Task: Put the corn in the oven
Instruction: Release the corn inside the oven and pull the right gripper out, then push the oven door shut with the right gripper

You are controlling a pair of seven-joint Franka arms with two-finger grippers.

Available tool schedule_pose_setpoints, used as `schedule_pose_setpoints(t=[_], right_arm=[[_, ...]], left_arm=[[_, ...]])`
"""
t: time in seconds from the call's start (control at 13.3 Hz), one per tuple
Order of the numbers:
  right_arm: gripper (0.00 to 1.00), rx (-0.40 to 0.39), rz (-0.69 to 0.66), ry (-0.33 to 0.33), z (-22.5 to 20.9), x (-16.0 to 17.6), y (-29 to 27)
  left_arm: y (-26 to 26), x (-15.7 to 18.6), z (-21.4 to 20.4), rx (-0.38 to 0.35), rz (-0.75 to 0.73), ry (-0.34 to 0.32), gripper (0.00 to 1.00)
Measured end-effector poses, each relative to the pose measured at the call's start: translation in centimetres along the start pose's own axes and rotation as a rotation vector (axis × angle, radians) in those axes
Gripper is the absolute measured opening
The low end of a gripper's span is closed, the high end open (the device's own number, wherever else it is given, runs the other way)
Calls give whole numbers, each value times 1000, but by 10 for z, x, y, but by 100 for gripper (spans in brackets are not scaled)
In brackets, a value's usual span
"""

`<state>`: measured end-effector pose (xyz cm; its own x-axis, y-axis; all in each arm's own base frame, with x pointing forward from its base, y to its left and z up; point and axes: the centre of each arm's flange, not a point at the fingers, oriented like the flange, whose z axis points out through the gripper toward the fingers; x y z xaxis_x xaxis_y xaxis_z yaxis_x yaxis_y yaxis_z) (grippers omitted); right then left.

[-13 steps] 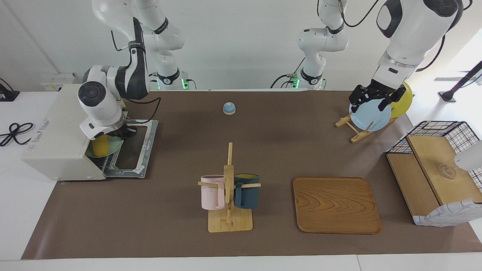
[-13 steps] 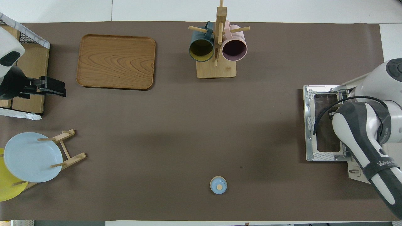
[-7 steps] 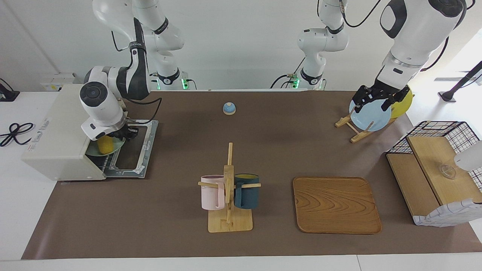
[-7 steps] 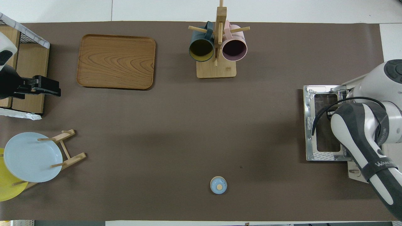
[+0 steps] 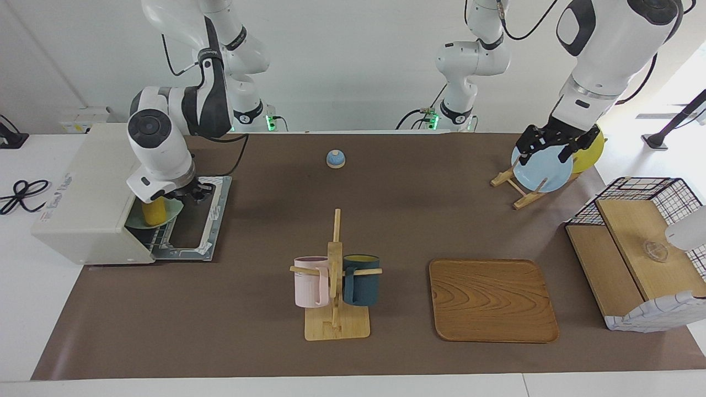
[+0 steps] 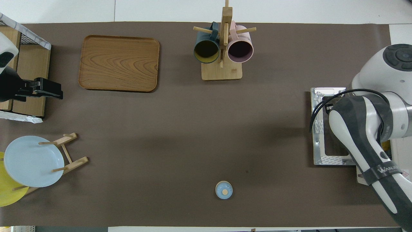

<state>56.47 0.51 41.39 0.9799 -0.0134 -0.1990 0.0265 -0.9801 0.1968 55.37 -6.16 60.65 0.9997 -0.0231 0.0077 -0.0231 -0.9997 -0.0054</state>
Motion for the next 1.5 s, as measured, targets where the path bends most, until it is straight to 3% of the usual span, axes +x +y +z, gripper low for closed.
schedule_pose_setpoints(t=[0.08, 0.15, 0.38, 0.75, 1.2, 1.5], right_arm=[[7, 10, 12, 7, -1, 1, -15], [1, 33, 22, 25, 1, 4, -29], [1, 85, 41, 104, 45, 9, -53], [1, 105, 68, 74, 111, 11, -66], [1, 92, 71, 16, 119, 4, -62], [1, 42, 61, -16, 107, 1, -51]], left_arm=[[1, 0, 0, 0, 1, 0, 100], [1, 0, 0, 0, 1, 0, 100], [-3, 0, 0, 0, -5, -1, 100], [-4, 0, 0, 0, -6, -1, 100], [-4, 0, 0, 0, -6, -1, 100], [-4, 0, 0, 0, -6, -1, 100]])
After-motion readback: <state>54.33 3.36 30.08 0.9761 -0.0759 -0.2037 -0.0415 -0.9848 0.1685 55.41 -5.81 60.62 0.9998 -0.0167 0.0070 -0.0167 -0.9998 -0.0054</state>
